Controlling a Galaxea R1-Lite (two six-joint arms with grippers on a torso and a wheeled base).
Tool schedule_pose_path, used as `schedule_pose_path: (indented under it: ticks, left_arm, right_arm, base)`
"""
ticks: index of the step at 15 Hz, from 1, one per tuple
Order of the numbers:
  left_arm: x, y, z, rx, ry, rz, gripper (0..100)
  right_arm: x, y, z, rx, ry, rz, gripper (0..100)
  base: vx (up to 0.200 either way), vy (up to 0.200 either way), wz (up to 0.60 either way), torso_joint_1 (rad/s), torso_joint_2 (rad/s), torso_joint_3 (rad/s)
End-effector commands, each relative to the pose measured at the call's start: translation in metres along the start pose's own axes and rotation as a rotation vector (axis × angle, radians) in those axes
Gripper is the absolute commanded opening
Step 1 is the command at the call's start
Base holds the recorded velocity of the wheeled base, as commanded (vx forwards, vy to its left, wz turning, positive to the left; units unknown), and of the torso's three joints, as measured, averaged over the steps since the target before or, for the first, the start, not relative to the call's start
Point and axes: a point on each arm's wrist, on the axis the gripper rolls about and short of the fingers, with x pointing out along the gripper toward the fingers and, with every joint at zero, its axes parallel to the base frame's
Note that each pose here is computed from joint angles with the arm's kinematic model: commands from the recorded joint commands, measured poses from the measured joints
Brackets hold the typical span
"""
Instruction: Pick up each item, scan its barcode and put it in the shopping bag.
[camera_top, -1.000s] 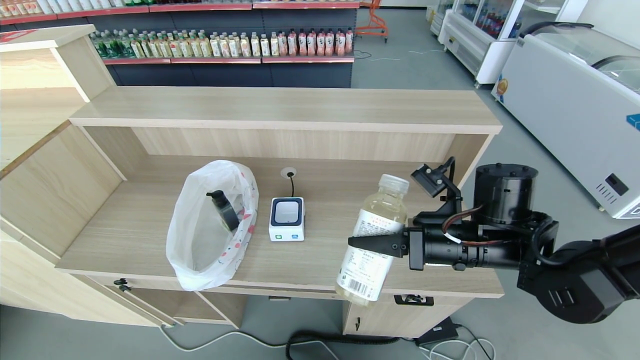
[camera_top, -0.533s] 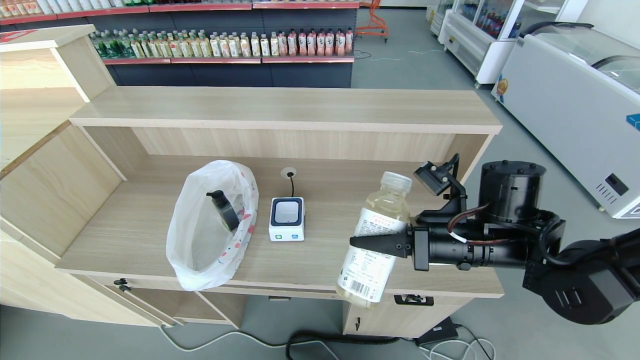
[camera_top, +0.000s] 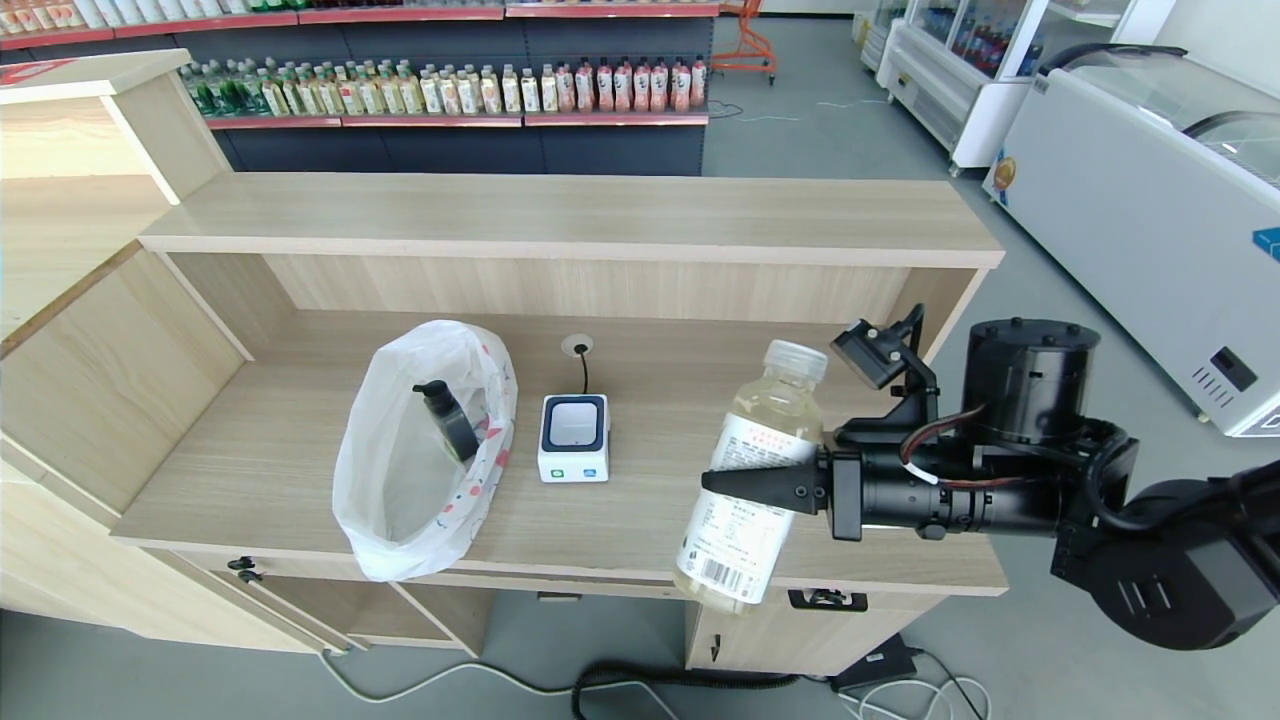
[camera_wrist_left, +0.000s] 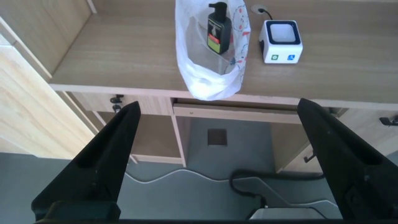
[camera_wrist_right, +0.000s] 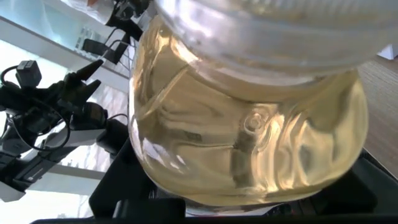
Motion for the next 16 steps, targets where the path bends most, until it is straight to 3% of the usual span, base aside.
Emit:
schedule_pose_path:
  ticks: [1,9,10,11,13,14,16]
  left_arm:
    - [0.000,0.000,0.000,0.000,0.000,0.000,100]
    - [0.000,0.000,0.000,0.000,0.000,0.000,100]
    - [0.000,0.000,0.000,0.000,0.000,0.000,100]
    - [0.000,0.000,0.000,0.000,0.000,0.000,100]
    - [0.000,0.000,0.000,0.000,0.000,0.000,100]
    - [0.000,0.000,0.000,0.000,0.000,0.000,100]
    - [0.000,0.000,0.000,0.000,0.000,0.000,100]
  right_arm:
    - [0.000,0.000,0.000,-0.001,0.001,0.000,0]
    - [-0.003,0.001,-0.004,-0.029,0.006,-0.008,0]
    - [-0.004,-0.001,-0.005,-0.099,0.005,-0.026,0]
    - [-0.003,-0.006,-0.005,-0.264,-0.006,-0.092,0]
    - [-0.017,-0.017,0.010,-0.682,-0.025,-0.389,0]
    - [-0.030,-0.019,0.020,-0.787,-0.042,-0.525,0]
    - [-0.042,-0.022,0.024,-0.859,-0.040,-0.672,0]
  base:
    - [0.000,0.000,0.00,0.000,0.00,0.000]
    - [0.000,0.000,0.00,0.000,0.00,0.000]
    - [0.000,0.000,0.00,0.000,0.00,0.000]
    - [0.000,0.000,0.00,0.000,0.00,0.000]
    - [0.000,0.000,0.00,0.000,0.00,0.000]
    - [0.000,0.000,0.00,0.000,0.00,0.000]
    - [0.000,0.000,0.00,0.000,0.00,0.000]
